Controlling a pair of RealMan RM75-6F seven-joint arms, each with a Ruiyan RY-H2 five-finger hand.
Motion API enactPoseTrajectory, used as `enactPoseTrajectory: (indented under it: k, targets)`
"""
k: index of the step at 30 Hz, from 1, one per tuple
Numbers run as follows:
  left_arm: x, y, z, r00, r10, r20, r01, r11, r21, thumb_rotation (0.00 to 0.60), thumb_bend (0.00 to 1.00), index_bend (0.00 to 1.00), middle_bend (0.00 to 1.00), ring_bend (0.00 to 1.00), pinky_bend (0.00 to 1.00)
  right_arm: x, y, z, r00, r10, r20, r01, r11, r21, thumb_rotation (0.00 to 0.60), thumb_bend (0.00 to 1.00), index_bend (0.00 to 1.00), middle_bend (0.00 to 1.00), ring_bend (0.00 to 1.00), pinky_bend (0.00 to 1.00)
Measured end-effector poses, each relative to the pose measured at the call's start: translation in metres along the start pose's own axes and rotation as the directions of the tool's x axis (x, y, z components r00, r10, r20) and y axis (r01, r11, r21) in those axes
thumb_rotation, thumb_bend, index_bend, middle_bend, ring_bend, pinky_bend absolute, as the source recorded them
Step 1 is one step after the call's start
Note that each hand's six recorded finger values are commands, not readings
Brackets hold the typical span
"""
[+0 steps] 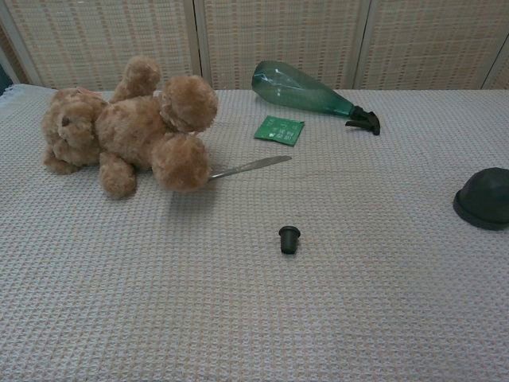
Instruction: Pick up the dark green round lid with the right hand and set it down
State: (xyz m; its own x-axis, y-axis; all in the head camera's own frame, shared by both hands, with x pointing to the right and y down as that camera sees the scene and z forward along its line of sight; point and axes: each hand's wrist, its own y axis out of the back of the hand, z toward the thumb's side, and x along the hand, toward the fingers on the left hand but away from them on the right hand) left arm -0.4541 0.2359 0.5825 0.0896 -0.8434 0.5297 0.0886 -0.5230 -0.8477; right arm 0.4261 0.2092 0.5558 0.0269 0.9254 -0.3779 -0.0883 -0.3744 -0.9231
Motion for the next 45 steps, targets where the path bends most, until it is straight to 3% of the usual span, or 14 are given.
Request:
enactPoseTrajectory:
  k: [10,21,27,30,35,45]
  targets:
    - [-0.002,0.002,0.001,1.0,0.014,0.005,-0.014,1.0,-0.002,0.6,0.54,0.5,0.1,0.1,0.32,-0.004,-0.001,-0.004,1.0,0.019,0.021,-0.019,1.0,0.01,0.6,0.11,0.0,0.0,0.0,0.16]
    - [0.001,0.002,0.0,1.0,0.009,0.003,-0.009,1.0,-0.004,0.6,0.53,0.51,0.1,0.1,0.31,-0.018,-0.002,-0.004,0.999,0.043,-0.033,-0.041,0.998,0.053,0.6,0.09,0.0,0.0,0.0,0.16]
    - [-0.002,0.006,-0.001,1.0,0.029,0.011,-0.029,0.999,-0.021,0.6,0.54,0.51,0.1,0.1,0.32,-0.042,-0.01,0.003,0.991,0.123,-0.043,-0.123,0.992,0.005,0.6,0.09,0.0,0.0,0.0,0.15]
    - [-0.001,0.006,-0.002,1.0,0.026,0.008,-0.026,0.999,-0.024,0.6,0.54,0.51,0.1,0.1,0.32,-0.057,-0.021,0.009,0.978,0.204,-0.054,-0.205,0.979,-0.011,0.6,0.09,0.0,0.0,0.0,0.15]
    - [-0.002,0.009,-0.003,0.999,0.035,0.006,-0.035,0.999,-0.029,0.6,0.54,0.51,0.1,0.1,0.32,-0.084,-0.043,0.021,0.935,0.349,-0.061,-0.352,0.935,-0.038,0.6,0.09,0.0,0.0,0.0,0.15]
    - [-0.003,0.01,-0.004,0.999,0.038,0.004,-0.038,0.999,-0.028,0.6,0.54,0.51,0.1,0.1,0.32,-0.12,-0.067,0.046,0.887,0.455,-0.078,-0.46,0.885,-0.075,0.6,0.09,0.0,0.0,0.0,0.15]
